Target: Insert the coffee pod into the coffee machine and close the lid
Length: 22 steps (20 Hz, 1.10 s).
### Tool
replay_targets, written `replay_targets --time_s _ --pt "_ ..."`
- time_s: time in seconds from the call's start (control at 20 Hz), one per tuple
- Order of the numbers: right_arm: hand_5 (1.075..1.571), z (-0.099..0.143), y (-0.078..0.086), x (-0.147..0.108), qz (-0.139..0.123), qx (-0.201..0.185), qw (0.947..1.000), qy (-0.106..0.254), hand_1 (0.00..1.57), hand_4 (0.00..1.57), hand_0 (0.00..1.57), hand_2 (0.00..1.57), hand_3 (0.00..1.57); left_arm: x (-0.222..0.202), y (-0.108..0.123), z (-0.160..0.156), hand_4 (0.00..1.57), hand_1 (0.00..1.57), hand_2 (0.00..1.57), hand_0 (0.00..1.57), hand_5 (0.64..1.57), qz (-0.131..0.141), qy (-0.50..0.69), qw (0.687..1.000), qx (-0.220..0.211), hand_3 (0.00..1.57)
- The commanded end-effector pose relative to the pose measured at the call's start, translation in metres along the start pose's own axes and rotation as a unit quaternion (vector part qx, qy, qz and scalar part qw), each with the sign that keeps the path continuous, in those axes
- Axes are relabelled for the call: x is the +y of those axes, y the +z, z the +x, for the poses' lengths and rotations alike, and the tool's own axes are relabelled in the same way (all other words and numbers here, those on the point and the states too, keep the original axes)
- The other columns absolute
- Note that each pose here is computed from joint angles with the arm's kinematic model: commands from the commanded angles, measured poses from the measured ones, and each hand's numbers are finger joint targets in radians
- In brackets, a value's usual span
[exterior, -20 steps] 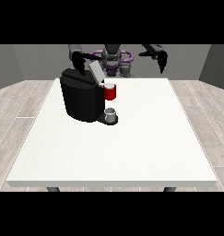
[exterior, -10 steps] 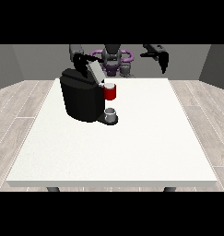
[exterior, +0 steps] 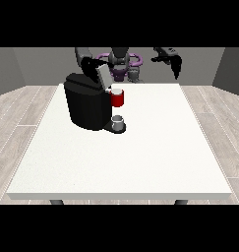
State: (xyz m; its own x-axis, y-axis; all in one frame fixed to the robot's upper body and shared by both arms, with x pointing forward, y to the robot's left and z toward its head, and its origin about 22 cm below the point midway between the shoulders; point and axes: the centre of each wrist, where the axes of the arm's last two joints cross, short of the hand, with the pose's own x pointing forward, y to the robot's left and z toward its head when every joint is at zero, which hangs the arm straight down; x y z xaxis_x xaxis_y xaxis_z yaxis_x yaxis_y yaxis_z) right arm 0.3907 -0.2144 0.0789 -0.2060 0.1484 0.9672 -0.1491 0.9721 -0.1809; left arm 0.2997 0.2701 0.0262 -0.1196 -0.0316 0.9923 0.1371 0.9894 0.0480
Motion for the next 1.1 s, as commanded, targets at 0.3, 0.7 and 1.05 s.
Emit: replay_targets --time_s 0.3,0.7,1.05 --pt "1.571 0.027 -0.022 0.045 0.047 0.004 0.9985 0.029 0.0 0.14 0.0 0.0 0.0 0.001 -0.005 -0.008 0.14 0.0 0.0 0.0 1.571 0.03 -0.012 0.999 0.011 0.0" --pt "1.571 0.044 -0.038 0.047 0.053 -0.019 0.9963 0.066 0.0 0.14 0.0 0.0 0.0 0.007 -0.002 -0.01 0.18 0.0 0.0 0.0 1.571 0.018 -0.007 1.0 -0.007 0.0" --pt "1.571 0.039 -0.032 0.057 0.076 -0.06 0.9941 0.049 0.0 0.03 0.0 0.0 0.0 0.004 0.006 -0.017 0.2 0.0 0.0 0.0 1.571 0.007 -0.006 1.0 -0.028 0.0"
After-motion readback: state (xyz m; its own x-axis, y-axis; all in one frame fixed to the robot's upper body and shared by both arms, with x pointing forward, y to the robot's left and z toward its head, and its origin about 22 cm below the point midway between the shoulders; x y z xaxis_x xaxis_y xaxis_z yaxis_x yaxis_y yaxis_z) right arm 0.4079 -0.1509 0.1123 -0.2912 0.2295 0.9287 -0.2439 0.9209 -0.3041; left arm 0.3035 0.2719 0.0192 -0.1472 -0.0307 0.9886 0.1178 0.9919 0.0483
